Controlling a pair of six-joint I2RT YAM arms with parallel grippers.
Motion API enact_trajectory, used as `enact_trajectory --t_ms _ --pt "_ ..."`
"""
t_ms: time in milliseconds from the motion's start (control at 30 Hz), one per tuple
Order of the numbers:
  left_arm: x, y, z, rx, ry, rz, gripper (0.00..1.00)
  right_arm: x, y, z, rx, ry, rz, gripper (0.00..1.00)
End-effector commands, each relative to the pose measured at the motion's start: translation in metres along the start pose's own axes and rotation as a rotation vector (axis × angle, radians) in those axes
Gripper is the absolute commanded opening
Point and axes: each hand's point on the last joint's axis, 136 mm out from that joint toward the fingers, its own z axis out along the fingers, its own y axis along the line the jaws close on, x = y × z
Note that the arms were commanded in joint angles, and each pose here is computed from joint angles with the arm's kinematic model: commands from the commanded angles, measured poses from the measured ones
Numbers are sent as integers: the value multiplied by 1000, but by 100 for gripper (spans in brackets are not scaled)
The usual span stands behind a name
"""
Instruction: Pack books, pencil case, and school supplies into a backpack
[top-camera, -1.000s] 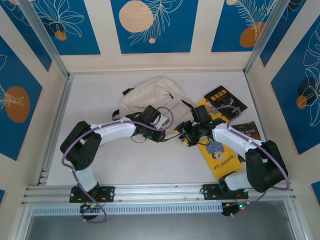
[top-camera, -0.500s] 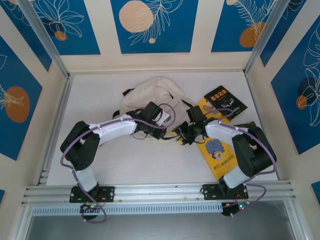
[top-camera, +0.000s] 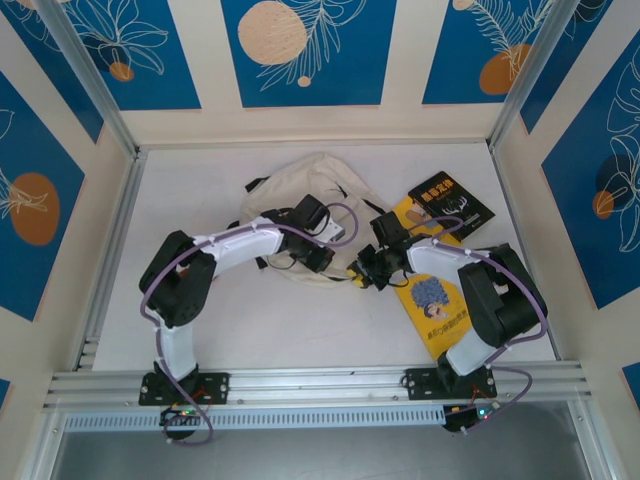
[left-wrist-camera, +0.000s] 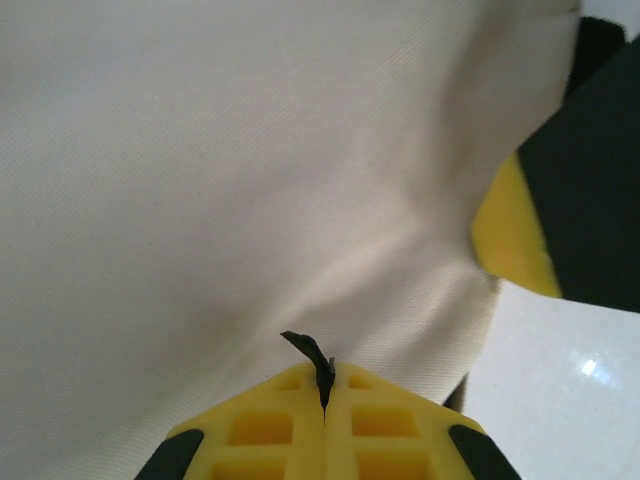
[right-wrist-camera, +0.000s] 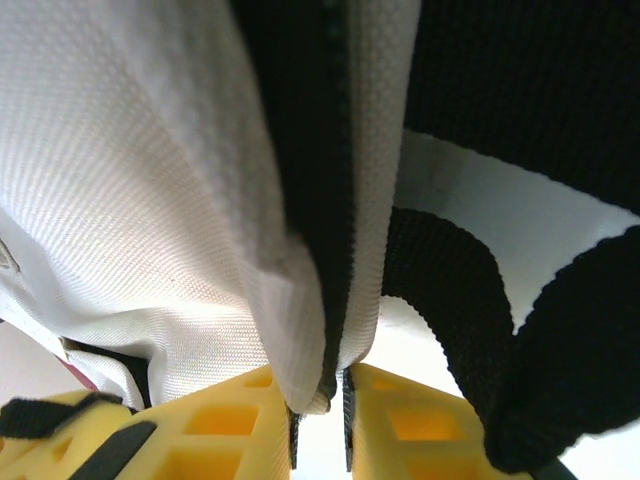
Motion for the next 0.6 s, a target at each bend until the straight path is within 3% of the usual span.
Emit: enact_trajectory --t_ms 0,567 --pt "-5 19 -2 -49 9 -12 0 -1 -28 5 105 -13 17 20" --pt "26 80 -13 -181 51 -130 0 -6 -50 5 167 -44 26 18"
